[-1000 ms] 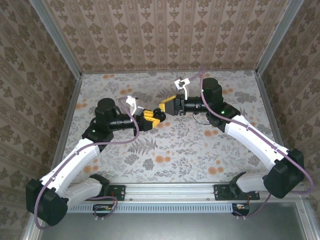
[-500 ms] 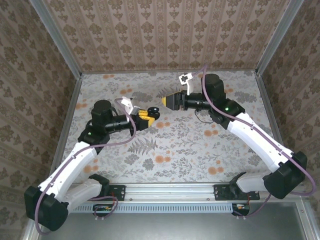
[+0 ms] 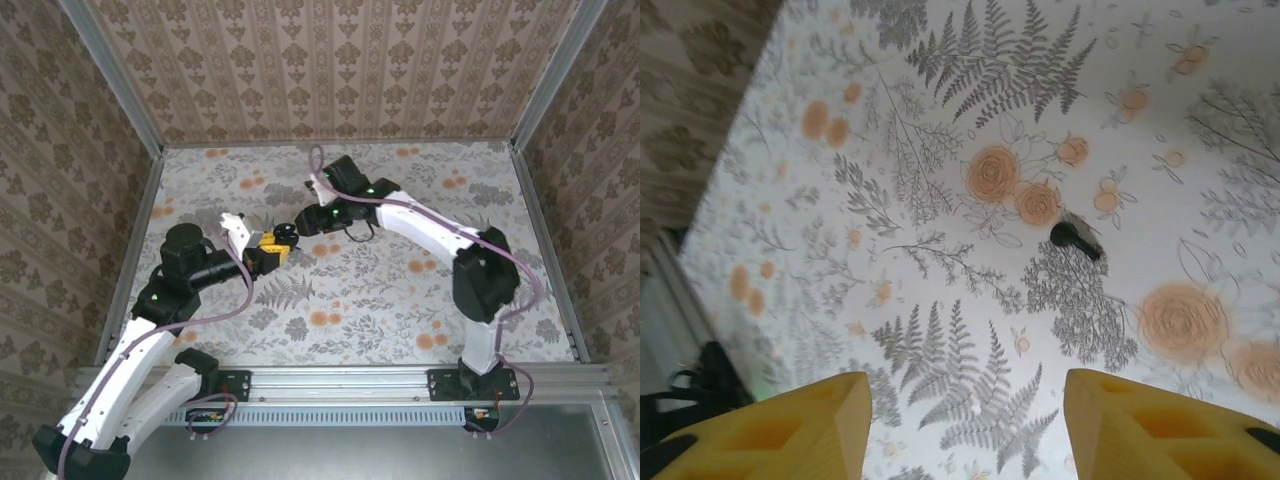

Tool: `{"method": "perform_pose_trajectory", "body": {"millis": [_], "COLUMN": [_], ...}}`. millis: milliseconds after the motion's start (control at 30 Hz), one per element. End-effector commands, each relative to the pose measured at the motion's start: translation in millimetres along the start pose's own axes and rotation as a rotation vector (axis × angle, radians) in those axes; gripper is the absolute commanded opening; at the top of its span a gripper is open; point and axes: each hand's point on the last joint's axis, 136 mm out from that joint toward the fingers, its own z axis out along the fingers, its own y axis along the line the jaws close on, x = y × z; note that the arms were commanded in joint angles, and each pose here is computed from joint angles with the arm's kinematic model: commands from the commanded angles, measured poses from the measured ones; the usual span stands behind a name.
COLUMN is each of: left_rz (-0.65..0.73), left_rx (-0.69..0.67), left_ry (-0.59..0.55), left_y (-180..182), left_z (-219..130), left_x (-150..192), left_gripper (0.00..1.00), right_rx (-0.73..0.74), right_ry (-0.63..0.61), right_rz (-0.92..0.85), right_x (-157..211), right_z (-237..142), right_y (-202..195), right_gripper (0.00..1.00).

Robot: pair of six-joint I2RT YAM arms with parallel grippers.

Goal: Insert the wireless bluetooth earbuds into the charging case

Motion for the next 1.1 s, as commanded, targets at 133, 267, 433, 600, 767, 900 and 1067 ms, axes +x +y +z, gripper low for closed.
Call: {"method": "perform_pose_trajectory", "body": {"millis": [133, 267, 433, 600, 767, 900, 1067], "left_rz": [0.028, 0.026, 0.024, 0.023, 0.022, 0.021, 0.019], "left_rx": [-0.11, -0.129, -0.139, -0.143, -0.142, -0.143, -0.144], "left_ry": [0.004, -0.008, -0.016, -0.013, -0.008, -0.006, -0.005], "left_y": [8, 5, 3, 4, 5, 5, 6], "left_z": [-21, -29, -33, -33, -32, -31, -31], "left_x": [7, 7, 8, 9, 11, 12, 14], "left_gripper": [0.0, 0.0, 0.0, 0.0, 0.0, 0.0, 0.0], "right_rx": [0.23, 0.318, 0.354, 0.348, 0.311, 0.319, 0.331], "right_ry": [0.156, 0.214, 0.263, 0.296, 0.337, 0.364, 0.39], "right_rz": [-0.198, -0.325, -0.437, -0.479, -0.477, -0.47, -0.469], "right_x": [5, 8, 12, 17, 28, 37, 44], "right_z": [60, 86, 106, 120, 130, 139, 145], "right_y": [-30, -38, -37, -37, -37, -45, -53], "right_gripper": [0.44, 0.42, 0.45, 0.47, 0.48, 0.51, 0.5]}}
